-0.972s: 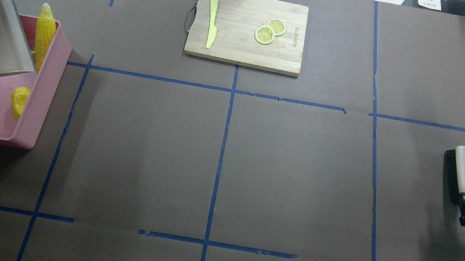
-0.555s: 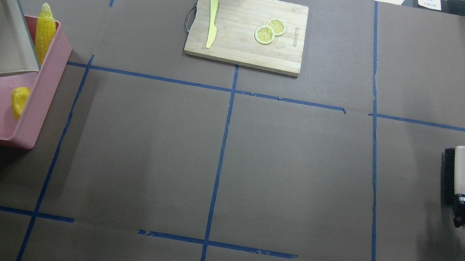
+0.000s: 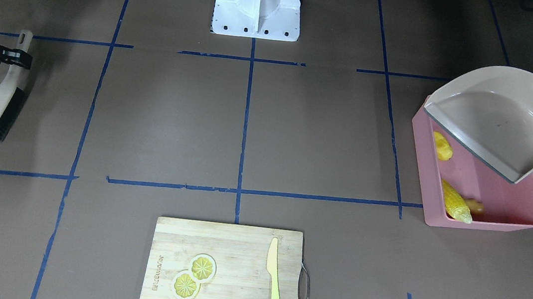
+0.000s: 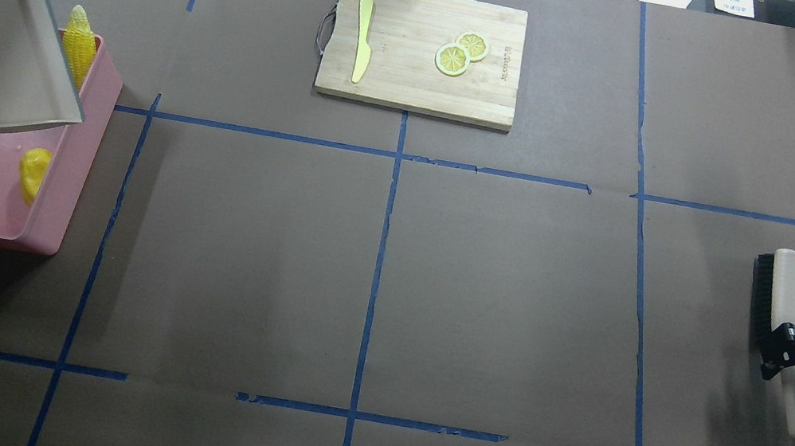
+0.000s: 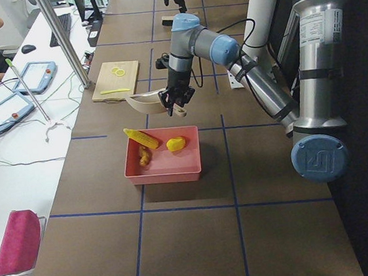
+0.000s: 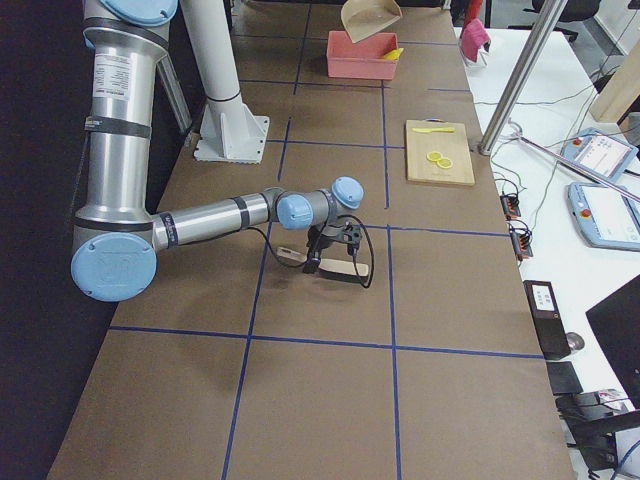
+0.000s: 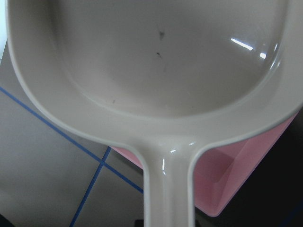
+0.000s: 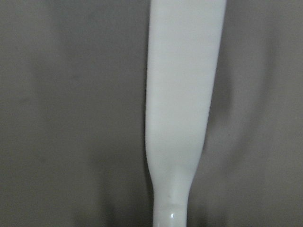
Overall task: Sweep and dump trash into bin
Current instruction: 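Swing the beige dustpan away from the bin with the left gripper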
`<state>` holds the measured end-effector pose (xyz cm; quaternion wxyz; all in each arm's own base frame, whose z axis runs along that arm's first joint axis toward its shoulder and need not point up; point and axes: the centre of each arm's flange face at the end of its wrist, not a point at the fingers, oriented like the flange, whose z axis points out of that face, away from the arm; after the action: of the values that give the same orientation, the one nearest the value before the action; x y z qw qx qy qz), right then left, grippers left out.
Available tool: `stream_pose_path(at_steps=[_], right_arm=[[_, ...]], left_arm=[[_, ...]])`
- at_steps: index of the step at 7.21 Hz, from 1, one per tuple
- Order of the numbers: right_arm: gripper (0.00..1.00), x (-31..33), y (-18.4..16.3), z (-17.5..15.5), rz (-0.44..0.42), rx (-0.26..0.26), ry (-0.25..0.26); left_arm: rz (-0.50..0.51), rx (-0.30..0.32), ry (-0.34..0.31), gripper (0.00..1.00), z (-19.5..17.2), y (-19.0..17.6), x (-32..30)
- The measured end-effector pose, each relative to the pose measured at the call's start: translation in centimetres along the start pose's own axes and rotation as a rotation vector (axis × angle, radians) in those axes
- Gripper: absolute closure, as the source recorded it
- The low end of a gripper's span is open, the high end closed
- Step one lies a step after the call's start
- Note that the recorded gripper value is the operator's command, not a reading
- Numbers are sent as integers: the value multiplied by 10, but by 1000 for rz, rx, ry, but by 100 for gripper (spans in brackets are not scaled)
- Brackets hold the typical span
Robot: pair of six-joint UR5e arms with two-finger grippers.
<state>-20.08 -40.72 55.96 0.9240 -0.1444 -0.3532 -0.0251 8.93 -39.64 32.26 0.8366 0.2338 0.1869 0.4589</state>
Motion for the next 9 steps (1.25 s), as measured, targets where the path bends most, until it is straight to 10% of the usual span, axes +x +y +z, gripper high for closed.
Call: stream_pose_path(at_steps=[6, 9], right_arm=[[0, 5, -30, -142, 5, 307, -131], [0, 9, -33, -167, -4, 360, -150]], left_arm=[[263, 58, 140, 100, 45, -130, 69], [362, 89, 196, 100, 97, -202, 102]])
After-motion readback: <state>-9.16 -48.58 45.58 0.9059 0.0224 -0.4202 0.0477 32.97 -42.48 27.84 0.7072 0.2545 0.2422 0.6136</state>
